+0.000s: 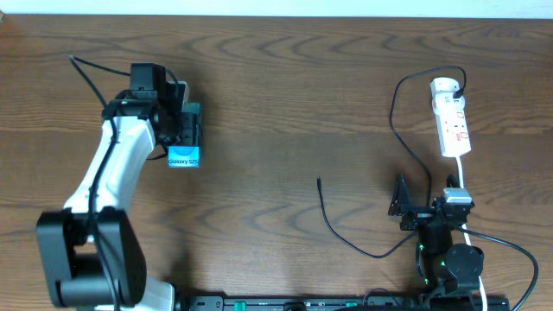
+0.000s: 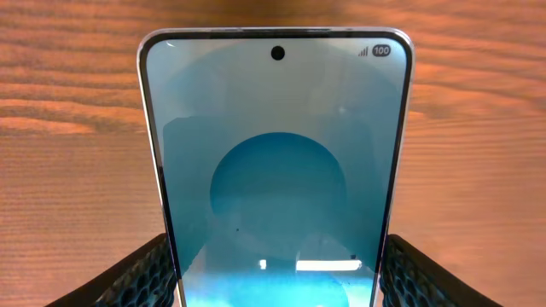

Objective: Plug charger to phone and switch on socket
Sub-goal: 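Lift the phone with the left gripper and tilt it upright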

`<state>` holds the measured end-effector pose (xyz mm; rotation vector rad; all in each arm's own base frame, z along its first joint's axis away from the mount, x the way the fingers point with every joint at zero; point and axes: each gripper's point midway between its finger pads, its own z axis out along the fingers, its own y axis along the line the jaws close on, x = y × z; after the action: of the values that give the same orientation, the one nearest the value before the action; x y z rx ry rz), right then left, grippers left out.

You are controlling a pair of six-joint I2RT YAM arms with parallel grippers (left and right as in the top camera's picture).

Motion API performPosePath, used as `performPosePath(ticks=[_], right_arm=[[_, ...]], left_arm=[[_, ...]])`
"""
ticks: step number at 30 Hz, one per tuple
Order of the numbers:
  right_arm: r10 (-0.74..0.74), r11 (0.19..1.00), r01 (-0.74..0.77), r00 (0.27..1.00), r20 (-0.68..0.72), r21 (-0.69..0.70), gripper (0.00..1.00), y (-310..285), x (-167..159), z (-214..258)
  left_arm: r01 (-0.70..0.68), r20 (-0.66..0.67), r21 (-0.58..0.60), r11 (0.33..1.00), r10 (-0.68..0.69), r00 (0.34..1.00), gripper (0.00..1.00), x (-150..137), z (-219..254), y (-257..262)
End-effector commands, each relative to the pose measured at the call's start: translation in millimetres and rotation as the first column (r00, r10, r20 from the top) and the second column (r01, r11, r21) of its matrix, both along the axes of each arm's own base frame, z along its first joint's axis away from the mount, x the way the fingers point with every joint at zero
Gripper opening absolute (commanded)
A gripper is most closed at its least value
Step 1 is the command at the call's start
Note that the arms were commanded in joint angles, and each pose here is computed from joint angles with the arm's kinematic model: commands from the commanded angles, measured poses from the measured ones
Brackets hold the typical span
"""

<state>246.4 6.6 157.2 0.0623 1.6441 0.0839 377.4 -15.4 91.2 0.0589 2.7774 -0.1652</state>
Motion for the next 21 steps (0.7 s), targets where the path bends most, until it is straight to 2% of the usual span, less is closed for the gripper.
performPosePath(ticks=[1, 5, 11, 17, 21], right_arm=[[0.008, 1.0, -0.008, 1.0, 0.001, -0.006, 0.99, 2, 0, 0], [0.008, 1.0, -0.008, 1.0, 0.001, -0.006, 0.99, 2, 0, 0], [0.008, 1.0, -0.008, 1.0, 0.001, -0.006, 0.99, 2, 0, 0], [0.008, 1.0, -0.008, 1.0, 0.001, -0.006, 0.99, 2, 0, 0], [0.008, 1.0, -0.008, 1.0, 0.001, -0.006, 0.99, 2, 0, 0]], left_arm=[[0.002, 0.09, -0.104, 0.995, 0.007, 0.996, 0.07, 1, 40, -15], [-0.057, 0.104, -0.157, 0.986, 0.074, 0.992, 0.07, -5, 57, -19], [-0.113, 0.07, -0.318, 0.941, 0.142, 0.987, 0.07, -16, 77, -39], [-0.32, -0.09, -0.449, 0.834, 0.314, 0.945, 0.08, -25, 80, -50], [-0.465, -0.229, -0.506, 0.726, 0.407, 0.884, 0.07, -31, 81, -58]])
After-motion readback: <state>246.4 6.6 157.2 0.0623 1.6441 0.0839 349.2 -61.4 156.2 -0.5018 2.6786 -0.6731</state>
